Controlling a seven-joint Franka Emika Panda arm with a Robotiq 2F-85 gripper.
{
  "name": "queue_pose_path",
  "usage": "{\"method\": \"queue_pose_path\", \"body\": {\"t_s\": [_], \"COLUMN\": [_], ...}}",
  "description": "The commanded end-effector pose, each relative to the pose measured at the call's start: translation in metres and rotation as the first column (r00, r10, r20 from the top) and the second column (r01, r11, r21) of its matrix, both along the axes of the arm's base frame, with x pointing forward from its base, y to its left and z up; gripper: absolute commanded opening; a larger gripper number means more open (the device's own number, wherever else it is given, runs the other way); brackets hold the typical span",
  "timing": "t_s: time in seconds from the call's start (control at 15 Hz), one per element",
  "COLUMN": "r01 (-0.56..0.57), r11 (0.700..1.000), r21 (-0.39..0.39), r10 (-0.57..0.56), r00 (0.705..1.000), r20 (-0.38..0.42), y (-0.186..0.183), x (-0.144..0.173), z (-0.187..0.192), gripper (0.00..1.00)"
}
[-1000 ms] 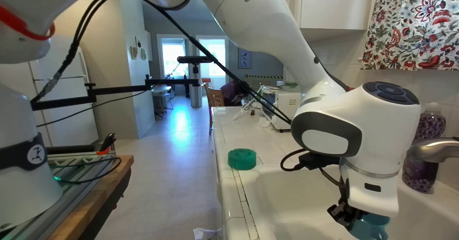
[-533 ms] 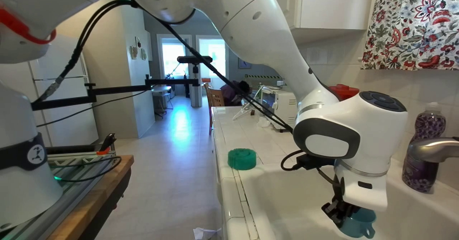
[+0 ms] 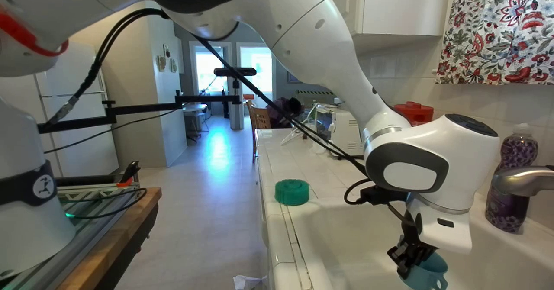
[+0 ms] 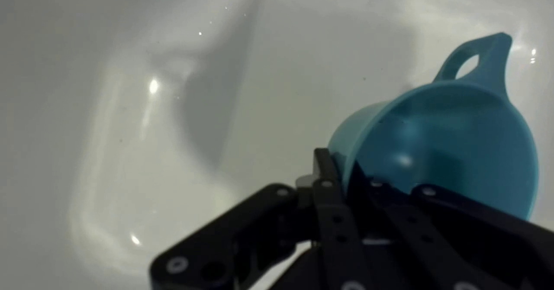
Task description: Put the cup into the sink
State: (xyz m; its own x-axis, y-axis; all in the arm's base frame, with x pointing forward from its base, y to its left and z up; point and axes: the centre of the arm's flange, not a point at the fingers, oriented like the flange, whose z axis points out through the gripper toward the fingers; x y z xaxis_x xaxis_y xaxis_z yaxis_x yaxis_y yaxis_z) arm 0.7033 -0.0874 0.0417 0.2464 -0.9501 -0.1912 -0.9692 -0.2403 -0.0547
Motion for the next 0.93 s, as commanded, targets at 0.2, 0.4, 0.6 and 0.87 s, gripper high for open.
{"method": "queue_pose_path", "body": {"t_s": [0.2, 0.4, 0.6, 0.87], "r01": [-0.002, 0.005, -0.002, -0.014], "r11": [1.0, 1.0, 1.0, 1.0], "r21": [-0.002, 0.007, 0.014, 0.012], "r10": [0.002, -0.005, 0.002, 0.014], "r00": [1.0, 1.0, 1.0, 1.0], "r20": [-0.002, -0.003, -0.007, -0.003], "y": [0.0, -0.004, -0.003, 0.0], "x": [0.0, 0.007, 0.011, 0.016], "z": [0.0, -0.009, -0.022, -0.039], "gripper": [0.07, 0.02, 0.02, 0.02]}}
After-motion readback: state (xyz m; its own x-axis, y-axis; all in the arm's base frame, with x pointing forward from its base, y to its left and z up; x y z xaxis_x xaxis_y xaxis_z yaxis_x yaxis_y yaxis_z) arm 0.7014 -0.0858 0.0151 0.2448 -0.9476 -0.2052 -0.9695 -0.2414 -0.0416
